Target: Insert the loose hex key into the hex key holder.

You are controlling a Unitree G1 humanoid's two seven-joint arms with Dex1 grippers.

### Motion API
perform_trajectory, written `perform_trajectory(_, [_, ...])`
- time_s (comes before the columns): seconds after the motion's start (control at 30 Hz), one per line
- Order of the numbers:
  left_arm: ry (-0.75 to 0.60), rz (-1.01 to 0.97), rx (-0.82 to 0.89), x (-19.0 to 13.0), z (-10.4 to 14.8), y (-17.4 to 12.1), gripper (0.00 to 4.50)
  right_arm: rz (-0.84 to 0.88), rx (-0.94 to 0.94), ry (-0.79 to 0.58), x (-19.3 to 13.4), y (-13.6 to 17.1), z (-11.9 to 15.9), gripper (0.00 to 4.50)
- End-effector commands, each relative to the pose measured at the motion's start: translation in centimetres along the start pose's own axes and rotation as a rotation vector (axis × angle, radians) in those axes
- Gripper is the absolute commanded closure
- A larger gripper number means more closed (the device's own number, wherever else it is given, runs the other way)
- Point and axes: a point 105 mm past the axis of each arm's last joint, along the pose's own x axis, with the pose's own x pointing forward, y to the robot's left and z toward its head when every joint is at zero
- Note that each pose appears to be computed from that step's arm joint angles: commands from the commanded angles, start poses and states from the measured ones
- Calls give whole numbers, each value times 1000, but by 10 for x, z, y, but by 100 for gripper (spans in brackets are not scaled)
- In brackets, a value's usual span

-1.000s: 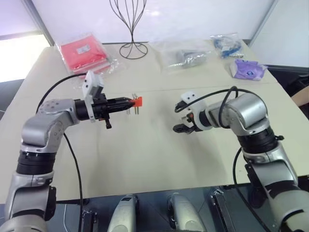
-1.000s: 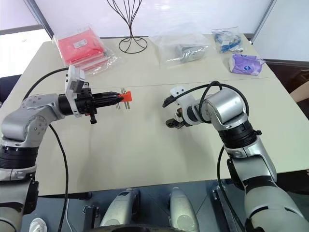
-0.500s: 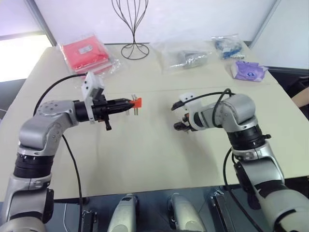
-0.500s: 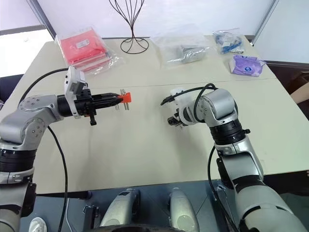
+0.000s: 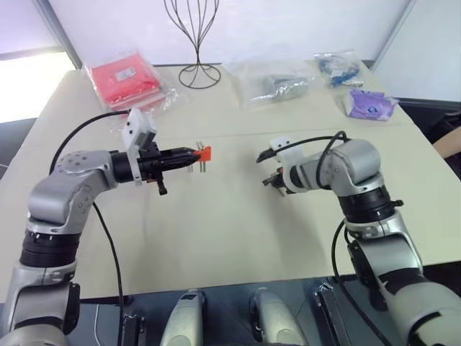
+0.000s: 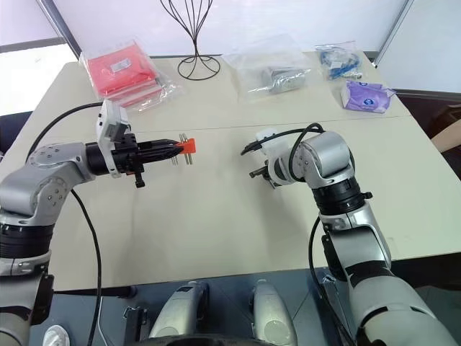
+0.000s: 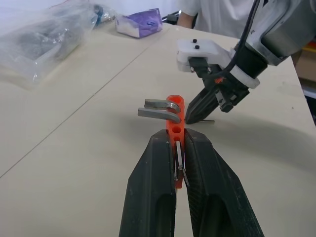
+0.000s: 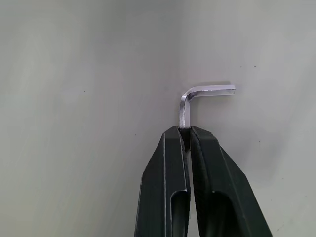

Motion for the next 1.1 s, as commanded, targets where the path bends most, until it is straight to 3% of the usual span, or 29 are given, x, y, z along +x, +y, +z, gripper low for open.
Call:
perform_trajectory(0.03, [-40, -9, 51, 1, 14, -1, 450, -61, -185, -439, -31, 4, 55, 443])
perform_trajectory(0.07, [-43, -14, 50, 2, 14, -1, 450, -34, -178, -564, -41, 6, 66, 443])
perform_trajectory(0.17, [-47, -22, 48, 5, 14, -3, 450, 67, 16, -661, -47, -2, 74, 443])
perform_trajectory(0.3, [-52, -29, 48, 7, 16, -3, 450, -15, -66, -997, -84, -11, 103, 443])
perform_trajectory(0.53, [-77, -27, 53, 14, 24, 4, 450, 311, -157, -1339, -130, 53, 116, 443])
perform_trajectory(0.7, [-108, -28, 66, 23, 33, 7, 450, 458, -130, -1404, -126, 82, 116, 443])
perform_trajectory(1.1, [-124, -24, 86, 25, 39, 8, 450, 453, -140, -1405, -114, 91, 120, 443])
